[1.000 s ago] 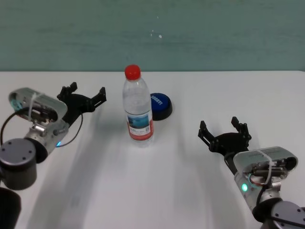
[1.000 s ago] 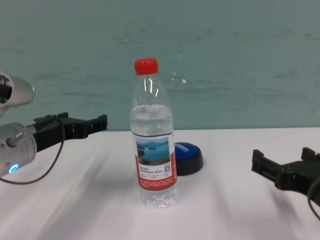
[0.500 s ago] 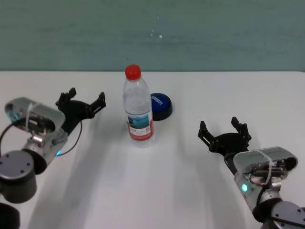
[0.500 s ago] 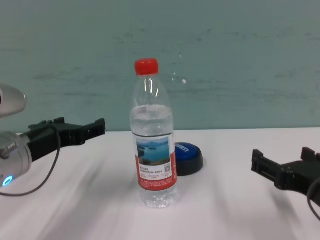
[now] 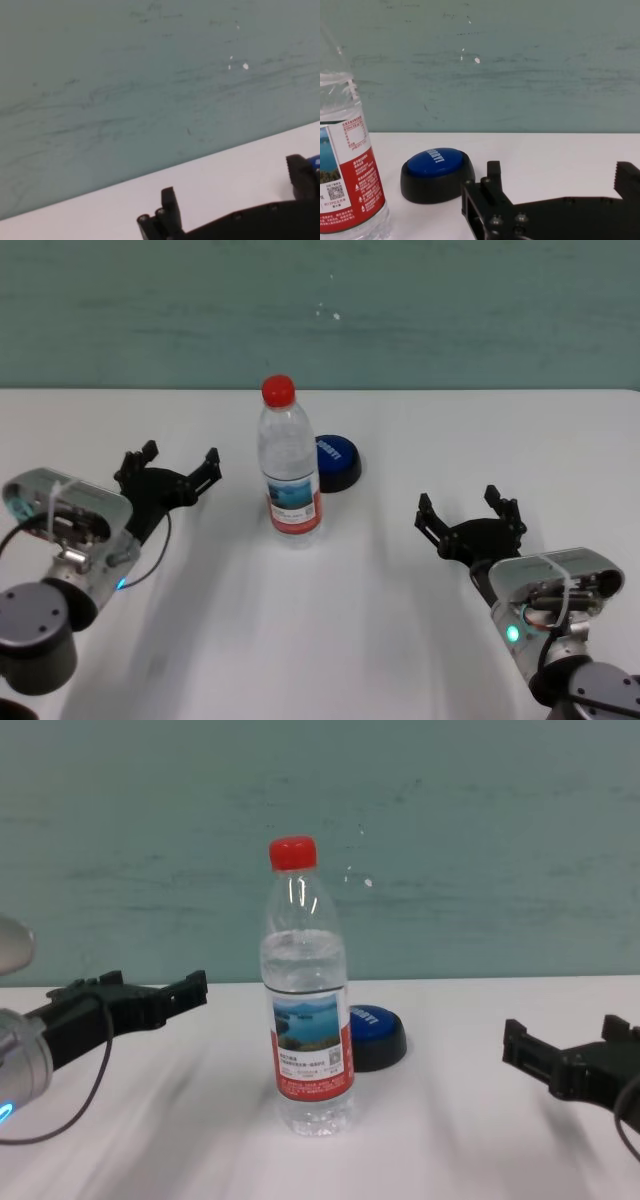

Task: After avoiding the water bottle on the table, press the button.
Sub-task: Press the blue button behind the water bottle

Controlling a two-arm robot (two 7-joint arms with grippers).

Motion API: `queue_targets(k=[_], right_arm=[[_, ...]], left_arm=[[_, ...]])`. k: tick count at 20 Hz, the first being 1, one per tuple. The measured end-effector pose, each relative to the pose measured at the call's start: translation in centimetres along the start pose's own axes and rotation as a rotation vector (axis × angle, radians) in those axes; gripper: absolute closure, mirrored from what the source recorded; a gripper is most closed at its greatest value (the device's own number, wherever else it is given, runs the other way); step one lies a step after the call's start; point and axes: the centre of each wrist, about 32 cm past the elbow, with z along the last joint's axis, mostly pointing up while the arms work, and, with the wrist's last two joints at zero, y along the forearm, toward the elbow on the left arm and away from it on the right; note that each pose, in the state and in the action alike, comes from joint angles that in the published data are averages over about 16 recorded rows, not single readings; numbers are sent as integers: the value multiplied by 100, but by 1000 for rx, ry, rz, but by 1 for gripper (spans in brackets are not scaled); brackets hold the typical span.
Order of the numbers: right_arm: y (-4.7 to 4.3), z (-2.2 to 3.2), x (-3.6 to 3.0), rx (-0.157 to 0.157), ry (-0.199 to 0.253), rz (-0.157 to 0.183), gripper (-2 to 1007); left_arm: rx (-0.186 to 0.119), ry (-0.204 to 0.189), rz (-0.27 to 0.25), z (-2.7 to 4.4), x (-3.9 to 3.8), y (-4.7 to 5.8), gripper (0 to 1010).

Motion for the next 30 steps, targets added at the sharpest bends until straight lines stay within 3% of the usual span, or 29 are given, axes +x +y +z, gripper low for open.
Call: queue_targets(k=[17,30], right_arm=[[0,0,0,0,0,0,2],[0,0,0,0,0,0,2]], left_arm=[[-17,30,14,-75,-172,278,6],[-21,45,22,-105,-269,409,5]])
